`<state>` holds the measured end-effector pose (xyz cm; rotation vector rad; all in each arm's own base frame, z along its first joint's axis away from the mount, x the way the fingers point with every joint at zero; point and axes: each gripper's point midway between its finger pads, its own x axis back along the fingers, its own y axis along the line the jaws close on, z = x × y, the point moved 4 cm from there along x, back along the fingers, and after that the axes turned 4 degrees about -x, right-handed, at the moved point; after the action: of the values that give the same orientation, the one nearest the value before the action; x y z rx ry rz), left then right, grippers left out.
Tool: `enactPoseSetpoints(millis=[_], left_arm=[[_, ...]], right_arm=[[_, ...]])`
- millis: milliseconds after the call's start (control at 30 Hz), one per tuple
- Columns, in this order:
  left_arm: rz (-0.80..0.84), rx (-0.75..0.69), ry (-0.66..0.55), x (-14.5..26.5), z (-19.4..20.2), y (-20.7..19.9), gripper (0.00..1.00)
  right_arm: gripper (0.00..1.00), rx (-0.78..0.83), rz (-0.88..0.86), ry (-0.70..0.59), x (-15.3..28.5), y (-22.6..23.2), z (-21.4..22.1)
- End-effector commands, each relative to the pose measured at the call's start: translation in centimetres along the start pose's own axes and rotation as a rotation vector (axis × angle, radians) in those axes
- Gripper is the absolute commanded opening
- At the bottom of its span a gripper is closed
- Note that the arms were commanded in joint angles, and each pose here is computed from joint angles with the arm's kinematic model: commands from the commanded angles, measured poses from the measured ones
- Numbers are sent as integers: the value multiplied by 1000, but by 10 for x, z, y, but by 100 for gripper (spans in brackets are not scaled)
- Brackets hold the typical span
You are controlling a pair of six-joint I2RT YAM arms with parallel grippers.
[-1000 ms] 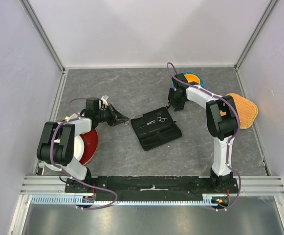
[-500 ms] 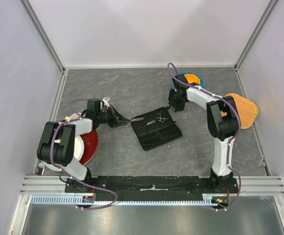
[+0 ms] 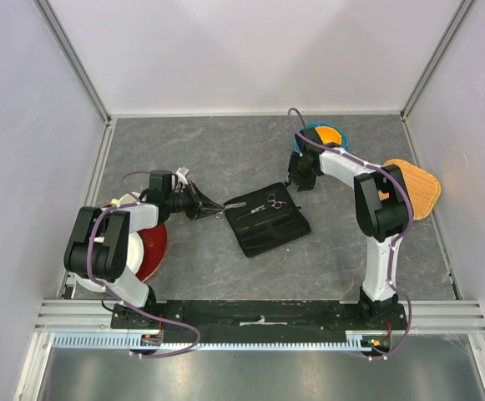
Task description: Sort the hair-cutting tools
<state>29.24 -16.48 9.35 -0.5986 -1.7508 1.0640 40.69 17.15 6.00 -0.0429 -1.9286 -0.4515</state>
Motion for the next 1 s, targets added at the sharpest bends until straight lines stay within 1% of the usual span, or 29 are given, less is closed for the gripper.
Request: enactPoseSetpoints(millis=[0,467,900,967], left_arm=[[76,9,14,-3,1,-8,2],[168,28,10,-14,-6,-13,2],[211,-14,43,-32,-8,-19,2],[216,-13,52,-36,-8,-15,2]], right_arm=[[54,-17,-9,20,5,0,7],[54,-25,-31,41,3,0,14],[53,-17,-52,78,-5,3,24],[52,-16,-58,90,-8,3,27]])
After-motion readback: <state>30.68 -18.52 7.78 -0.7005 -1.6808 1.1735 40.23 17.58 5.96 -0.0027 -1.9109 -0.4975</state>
